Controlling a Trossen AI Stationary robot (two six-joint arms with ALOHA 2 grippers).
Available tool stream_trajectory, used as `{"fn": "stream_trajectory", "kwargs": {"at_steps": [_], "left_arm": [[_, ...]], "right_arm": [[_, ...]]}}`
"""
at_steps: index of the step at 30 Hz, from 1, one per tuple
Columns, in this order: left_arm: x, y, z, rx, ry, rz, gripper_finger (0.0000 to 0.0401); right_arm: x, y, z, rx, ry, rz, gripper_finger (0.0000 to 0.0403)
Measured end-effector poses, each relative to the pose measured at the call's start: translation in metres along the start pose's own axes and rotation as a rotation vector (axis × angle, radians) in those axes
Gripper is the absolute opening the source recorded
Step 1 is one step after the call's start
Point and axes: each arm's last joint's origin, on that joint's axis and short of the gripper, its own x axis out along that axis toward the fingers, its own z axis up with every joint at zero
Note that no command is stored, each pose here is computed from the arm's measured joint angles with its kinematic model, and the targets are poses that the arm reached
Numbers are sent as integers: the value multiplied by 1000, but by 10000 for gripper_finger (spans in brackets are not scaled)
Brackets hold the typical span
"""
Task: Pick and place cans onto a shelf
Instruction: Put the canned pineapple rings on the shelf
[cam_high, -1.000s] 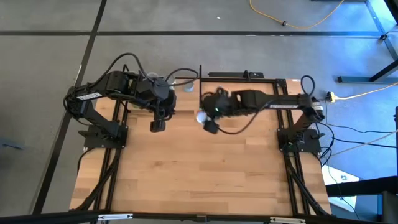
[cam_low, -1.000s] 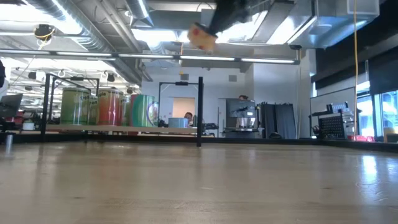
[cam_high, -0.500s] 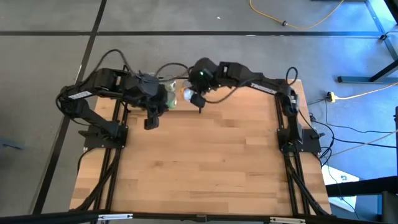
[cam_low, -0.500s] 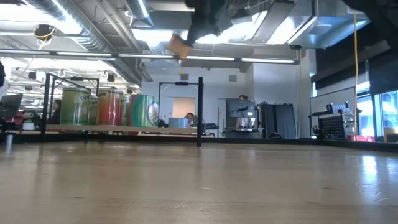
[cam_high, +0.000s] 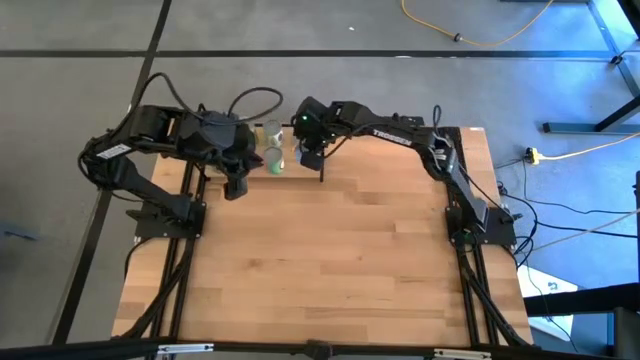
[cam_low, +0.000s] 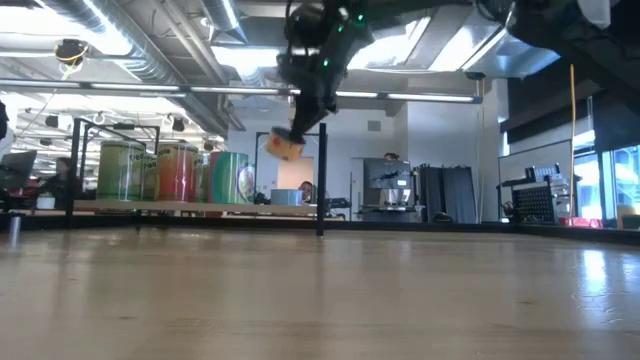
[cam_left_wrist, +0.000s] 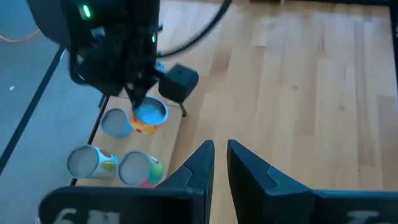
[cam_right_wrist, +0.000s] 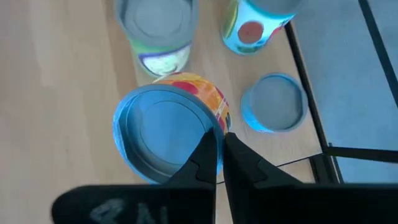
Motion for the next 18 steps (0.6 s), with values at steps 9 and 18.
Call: {"fn": "stream_trajectory", "kwargs": {"at_steps": [9, 18], "left_arm": [[-2, 1, 0, 1, -6, 0, 39], [-1, 0, 0, 2, -5, 3, 39]], "right_arm": [[41, -4, -4, -48, 26, -4, 12], [49, -3, -6, -77, 43, 3, 12]]}}
